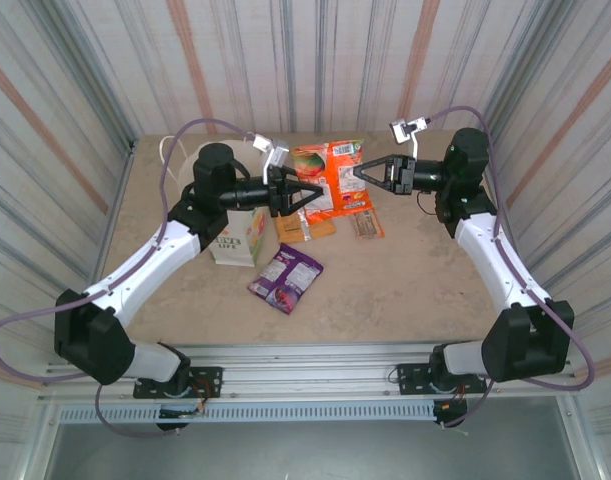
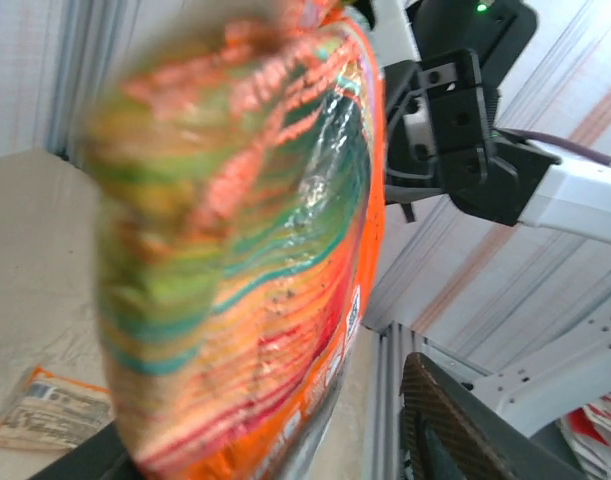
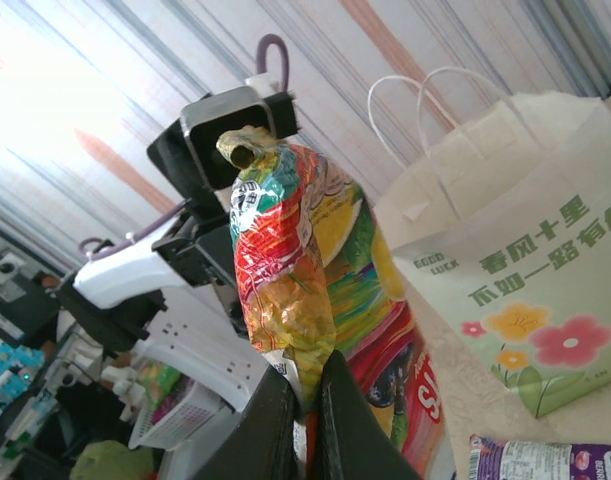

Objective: Place the snacks into the paper bag

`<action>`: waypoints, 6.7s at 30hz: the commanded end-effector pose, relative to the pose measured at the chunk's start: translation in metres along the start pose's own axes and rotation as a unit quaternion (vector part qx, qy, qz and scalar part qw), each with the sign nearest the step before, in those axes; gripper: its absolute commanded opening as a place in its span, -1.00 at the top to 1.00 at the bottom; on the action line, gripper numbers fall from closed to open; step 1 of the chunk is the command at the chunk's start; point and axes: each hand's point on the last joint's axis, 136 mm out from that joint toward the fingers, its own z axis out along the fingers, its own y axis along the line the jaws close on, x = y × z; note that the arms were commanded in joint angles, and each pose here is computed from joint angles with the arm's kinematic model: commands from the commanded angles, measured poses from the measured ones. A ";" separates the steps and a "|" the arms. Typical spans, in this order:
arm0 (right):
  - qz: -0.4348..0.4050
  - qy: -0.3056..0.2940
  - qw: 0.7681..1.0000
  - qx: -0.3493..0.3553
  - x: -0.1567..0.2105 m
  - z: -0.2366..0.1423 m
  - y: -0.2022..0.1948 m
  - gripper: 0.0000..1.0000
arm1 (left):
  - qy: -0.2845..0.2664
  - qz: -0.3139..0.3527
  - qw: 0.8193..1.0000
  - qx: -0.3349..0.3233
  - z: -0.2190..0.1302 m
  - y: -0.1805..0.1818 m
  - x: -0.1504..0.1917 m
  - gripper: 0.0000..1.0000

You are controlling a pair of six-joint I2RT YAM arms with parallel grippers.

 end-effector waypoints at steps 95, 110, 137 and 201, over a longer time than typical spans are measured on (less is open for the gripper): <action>0.169 0.055 0.963 0.203 0.100 0.009 -0.099 -0.02 | 0.296 -0.181 0.784 -0.515 -0.206 0.141 0.007 0.29; 0.168 0.059 0.960 0.214 0.104 0.007 -0.097 -0.02 | 0.216 -0.155 0.849 -0.456 -0.182 0.089 -0.021 0.14; 0.336 -0.038 0.879 0.335 0.200 0.021 -0.139 -0.07 | 0.101 -0.217 0.909 -0.341 -0.160 0.026 0.050 0.09; 0.209 0.237 0.884 0.345 0.285 0.074 -0.194 1.00 | 0.115 -0.209 0.912 -0.332 -0.150 0.036 0.043 0.09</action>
